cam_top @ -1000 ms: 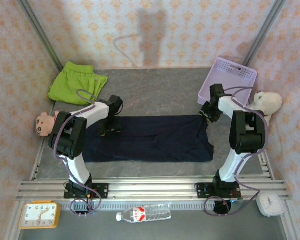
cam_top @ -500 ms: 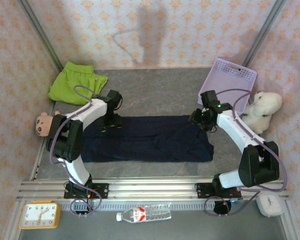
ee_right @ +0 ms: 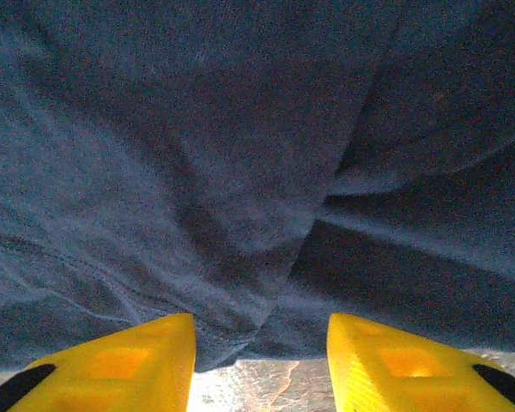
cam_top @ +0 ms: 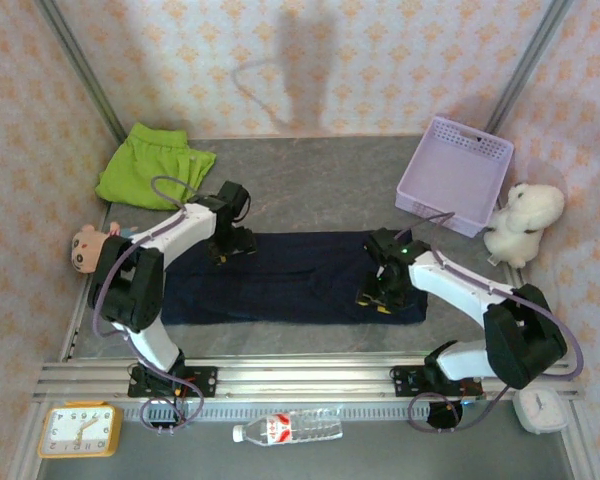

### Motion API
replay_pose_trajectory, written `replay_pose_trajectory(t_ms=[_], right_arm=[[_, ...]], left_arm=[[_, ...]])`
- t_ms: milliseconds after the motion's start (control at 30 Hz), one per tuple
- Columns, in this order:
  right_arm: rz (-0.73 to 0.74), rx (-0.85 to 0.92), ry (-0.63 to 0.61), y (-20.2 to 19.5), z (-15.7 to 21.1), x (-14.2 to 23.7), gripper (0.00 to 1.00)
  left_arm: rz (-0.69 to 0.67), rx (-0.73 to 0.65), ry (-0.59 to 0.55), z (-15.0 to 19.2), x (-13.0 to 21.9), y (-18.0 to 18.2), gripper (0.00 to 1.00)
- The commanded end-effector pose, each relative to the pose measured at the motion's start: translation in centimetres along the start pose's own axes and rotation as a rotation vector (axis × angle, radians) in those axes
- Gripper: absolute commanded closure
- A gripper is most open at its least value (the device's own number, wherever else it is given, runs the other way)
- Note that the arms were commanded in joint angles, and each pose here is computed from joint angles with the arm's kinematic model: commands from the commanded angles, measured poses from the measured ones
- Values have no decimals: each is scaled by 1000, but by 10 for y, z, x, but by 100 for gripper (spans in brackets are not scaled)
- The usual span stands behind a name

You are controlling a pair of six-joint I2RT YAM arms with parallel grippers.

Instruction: Fold and stack the mixed laundry pile

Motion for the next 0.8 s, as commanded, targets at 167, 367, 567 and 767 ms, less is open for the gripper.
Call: replay_pose_trajectory(t_ms=[167, 367, 567, 767], right_arm=[[-3, -27, -17, 11, -2, -15, 67], [27, -20, -53, 10, -10, -13, 75], [56, -34, -34, 2, -5, -14, 59], [51, -46, -47, 5, -10, -21, 75]], left_arm=[[-51, 8, 37, 11, -23, 9, 31], [-89, -2, 64, 14, -37, 15, 31], [-95, -9, 68, 12, -40, 14, 31], [-114, -12, 77, 14, -45, 17, 31]])
Point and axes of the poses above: each hand's point on the last joint's axis, 136 mm out from that joint toward the fingers, its own x axis back along the fingers, its own y axis along the line the jaws close on, z = x × y, the point moved 1 cm from there along x, back along the fingers, and after that the axes turned 3 degrees about -x, right-handed, at the moved point
